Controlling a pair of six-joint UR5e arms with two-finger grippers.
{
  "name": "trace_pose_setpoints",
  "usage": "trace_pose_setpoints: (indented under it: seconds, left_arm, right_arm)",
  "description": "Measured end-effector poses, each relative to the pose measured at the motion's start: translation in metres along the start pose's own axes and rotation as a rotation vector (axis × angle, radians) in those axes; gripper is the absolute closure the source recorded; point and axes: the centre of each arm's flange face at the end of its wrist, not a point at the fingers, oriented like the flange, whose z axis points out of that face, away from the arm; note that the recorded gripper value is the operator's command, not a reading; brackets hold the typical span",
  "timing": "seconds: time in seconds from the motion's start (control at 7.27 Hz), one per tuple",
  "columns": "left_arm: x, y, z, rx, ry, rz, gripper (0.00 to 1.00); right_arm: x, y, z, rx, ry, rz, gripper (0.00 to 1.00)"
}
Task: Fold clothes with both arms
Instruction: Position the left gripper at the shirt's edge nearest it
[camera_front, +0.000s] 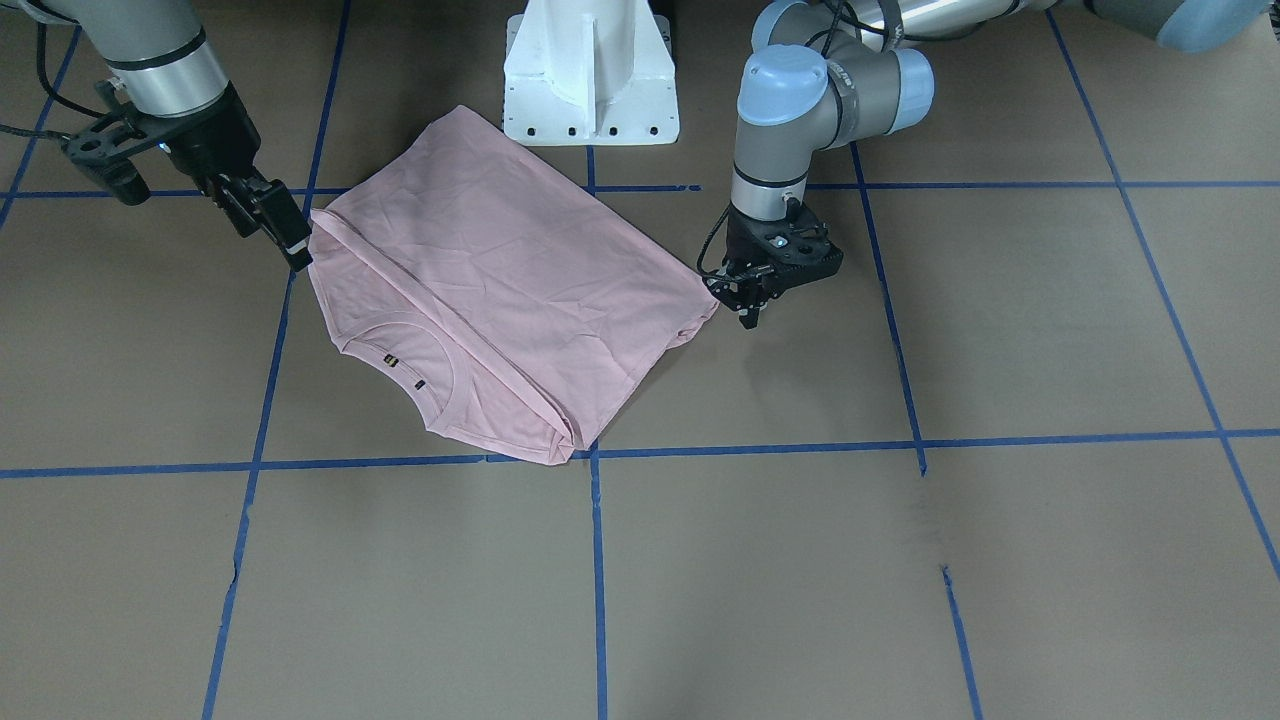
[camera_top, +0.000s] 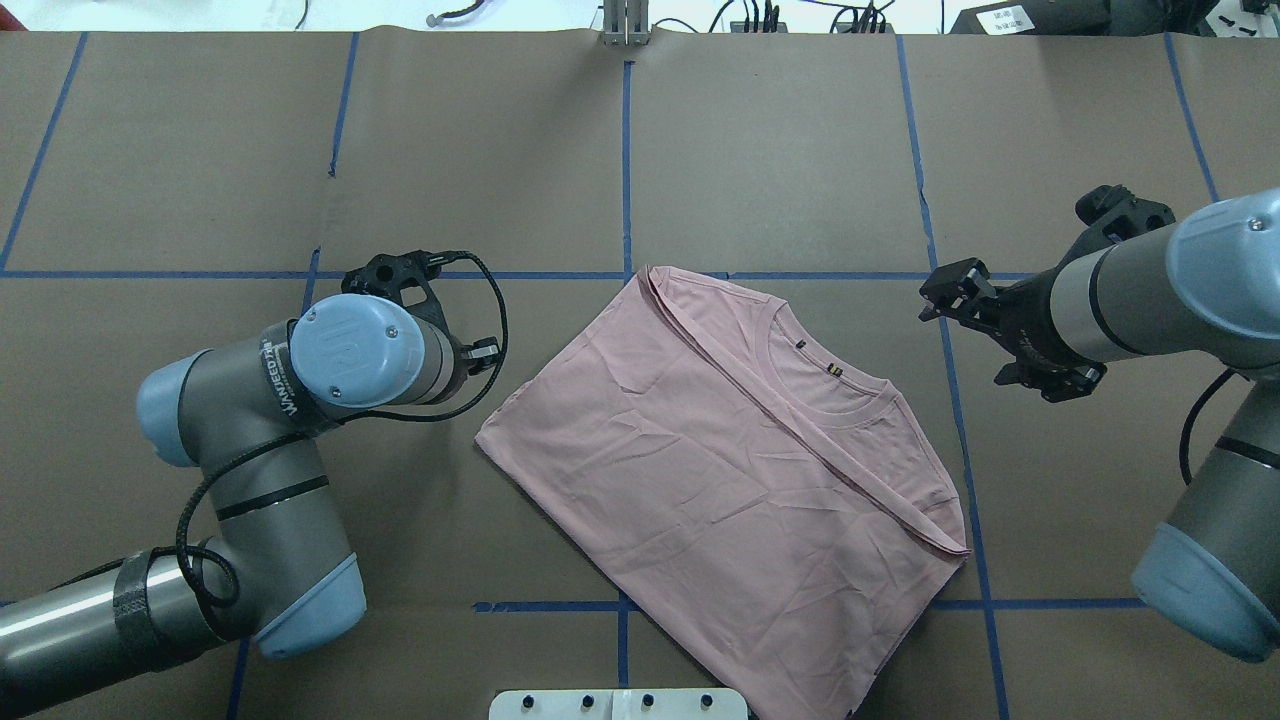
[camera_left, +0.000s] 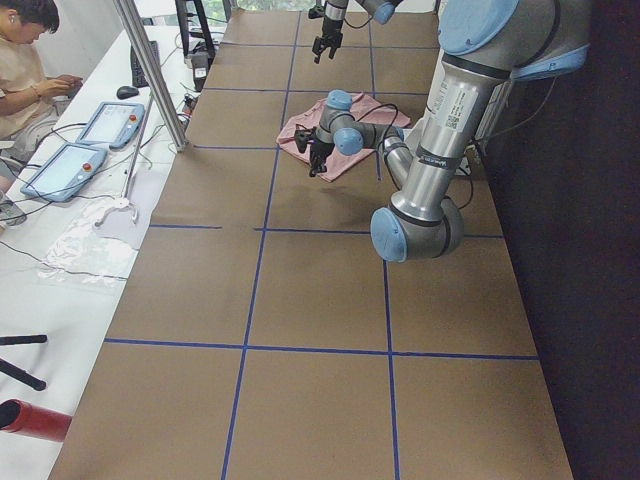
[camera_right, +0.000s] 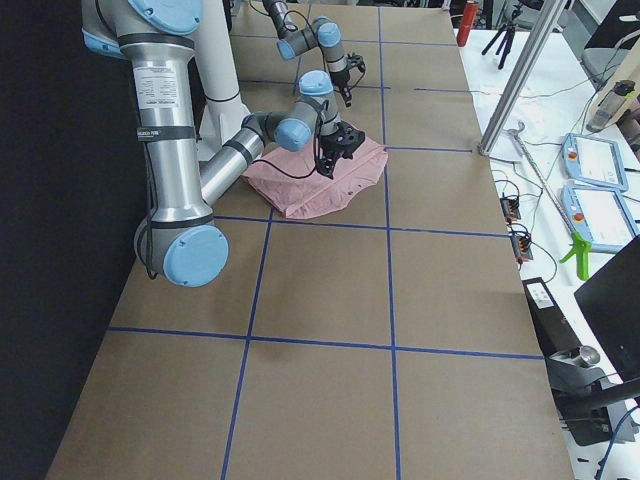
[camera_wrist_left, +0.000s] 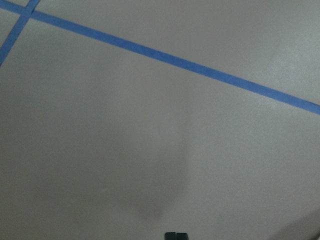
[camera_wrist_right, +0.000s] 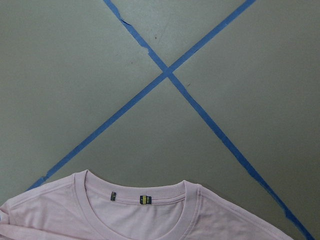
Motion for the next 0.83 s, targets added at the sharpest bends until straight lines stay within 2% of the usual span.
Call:
trace_pose_setpoints:
  seconds: [0.14,0.41,0.83]
  left_arm:
    - [0.003,0.007,0.001,-0.009,0.000,0.001,0.49]
    - [0.005,0.035,0.012,-0.040,-0.012,-0.007,0.49]
    - [0.005,0.054,0.017,-0.059,-0.021,-0.006,0.52]
  right_arm:
    - [0.000,0.000,0.000,0.000,0.000,0.000,0.00]
    - [0.000,0.000,0.001,0.000,0.002,0.001,0.00]
    - [0.000,-0.001,0.002,0.000,0.005,0.000,0.00]
